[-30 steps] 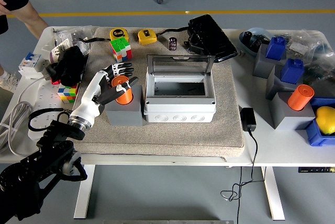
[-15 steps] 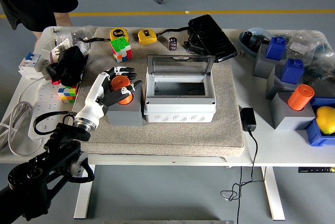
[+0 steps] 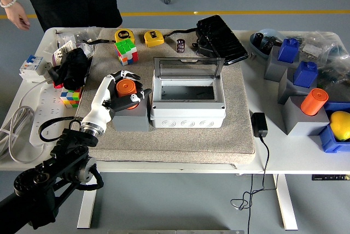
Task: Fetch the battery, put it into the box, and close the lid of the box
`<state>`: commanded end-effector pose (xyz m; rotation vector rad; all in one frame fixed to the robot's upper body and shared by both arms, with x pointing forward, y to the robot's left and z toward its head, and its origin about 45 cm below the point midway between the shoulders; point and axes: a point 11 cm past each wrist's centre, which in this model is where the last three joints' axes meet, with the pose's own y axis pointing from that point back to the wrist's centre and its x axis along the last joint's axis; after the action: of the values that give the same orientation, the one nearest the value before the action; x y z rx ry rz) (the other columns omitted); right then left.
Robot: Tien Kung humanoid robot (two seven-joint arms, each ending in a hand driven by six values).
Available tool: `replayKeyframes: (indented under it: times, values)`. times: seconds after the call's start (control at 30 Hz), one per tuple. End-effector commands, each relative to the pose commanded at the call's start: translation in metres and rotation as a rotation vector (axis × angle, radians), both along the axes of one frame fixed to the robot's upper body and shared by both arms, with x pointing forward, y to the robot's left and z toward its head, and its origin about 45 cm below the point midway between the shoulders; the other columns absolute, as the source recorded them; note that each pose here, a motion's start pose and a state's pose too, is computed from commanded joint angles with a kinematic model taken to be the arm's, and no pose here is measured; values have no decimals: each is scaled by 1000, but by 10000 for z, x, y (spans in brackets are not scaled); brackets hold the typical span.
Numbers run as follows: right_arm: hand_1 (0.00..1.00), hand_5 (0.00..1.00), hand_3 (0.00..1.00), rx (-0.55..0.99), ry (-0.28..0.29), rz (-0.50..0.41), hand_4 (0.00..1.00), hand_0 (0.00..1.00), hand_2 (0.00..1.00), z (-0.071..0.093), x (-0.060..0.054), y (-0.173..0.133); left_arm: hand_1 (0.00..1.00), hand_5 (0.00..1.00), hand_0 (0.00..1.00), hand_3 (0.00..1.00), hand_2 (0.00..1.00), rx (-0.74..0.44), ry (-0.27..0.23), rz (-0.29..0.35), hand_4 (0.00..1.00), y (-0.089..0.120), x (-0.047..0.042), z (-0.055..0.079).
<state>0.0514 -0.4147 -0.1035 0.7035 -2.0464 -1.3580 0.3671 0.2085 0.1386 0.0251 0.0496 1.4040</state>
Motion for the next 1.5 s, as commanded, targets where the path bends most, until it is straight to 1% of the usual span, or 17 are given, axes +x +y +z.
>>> replayKeyframes:
  times: [0.1, 0.13, 0.3, 0.33, 0.67, 0.77, 0.9, 0.93, 1.03, 1.1, 1.13, 1.2, 1.3, 1.33, 1.43, 1.5]
  values:
    - [639, 572, 581, -2, 0, -1, 986, 614, 630, 1, 1, -2, 325, 2, 322, 311, 300, -10, 4, 3, 830, -18, 14, -5]
    - [639, 570, 581, -2, 0, -1, 986, 614, 629, 1, -1, -2, 247, 2, 279, 191, 209, -12, 4, 3, 531, -25, 17, -4]
    - [639, 570, 581, -6, 0, -1, 986, 614, 629, 1, -5, -4, 247, 2, 279, 191, 209, -25, 3, -4, 531, -82, 40, 6]
    - [639, 570, 581, -7, -1, -2, 986, 613, 629, 1, -4, -5, 186, 2, 261, 187, 156, -28, 2, -5, 520, -93, 43, 9]
    - [638, 570, 579, -22, -6, -5, 986, 613, 629, 9, 7, -19, 168, 2, 258, 192, 147, -41, -17, -20, 508, -163, 63, 84]
    - [636, 569, 579, -25, -8, -8, 986, 612, 629, 11, 9, -24, 160, 2, 260, 192, 145, -34, -34, -28, 484, -164, 57, 144]
    - [636, 569, 579, -23, -5, -8, 986, 612, 629, 7, -3, -22, 160, 2, 260, 192, 145, -25, -44, -66, 484, -196, 69, 263]
    - [637, 568, 579, -21, -4, -7, 985, 612, 629, 6, -5, -19, 160, 2, 260, 194, 148, -17, -51, -89, 528, -223, 74, 319]
    - [637, 568, 579, -20, -5, -7, 985, 612, 629, 6, -2, -16, 160, 2, 260, 194, 148, 24, -79, -141, 528, -310, 74, 451]
    - [637, 568, 579, -21, -7, -7, 985, 612, 629, 8, 5, -21, 160, 2, 260, 194, 148, 91, -115, -179, 528, -411, 64, 548]
    - [637, 567, 578, -22, -7, -8, 984, 613, 628, 10, 7, -23, 147, 156, 261, 188, 144, 138, -137, -197, 881, -471, 59, 595]
    - [637, 567, 578, -23, -9, -8, 984, 613, 628, 12, 14, -28, 147, 156, 261, 188, 144, 214, -165, -216, 881, -559, 75, 665]
    - [637, 567, 578, -26, -11, -9, 984, 613, 628, 19, 27, -41, 147, 156, 261, 188, 144, 336, -213, -262, 881, -748, 105, 754]
    - [635, 567, 578, -28, -12, -10, 984, 613, 626, 21, 29, -46, 138, 223, 242, 185, 140, 380, -230, -278, 983, -819, 117, 786]
    - [635, 567, 578, -28, -11, -11, 984, 613, 626, 22, 26, -50, 138, 223, 242, 185, 140, 494, -265, -304, 983, -979, 150, 857]
    - [635, 567, 578, -27, -11, -11, 984, 613, 626, 21, 23, -49, 138, 223, 242, 185, 140, 572, -275, -312, 983, -1071, 168, 879]
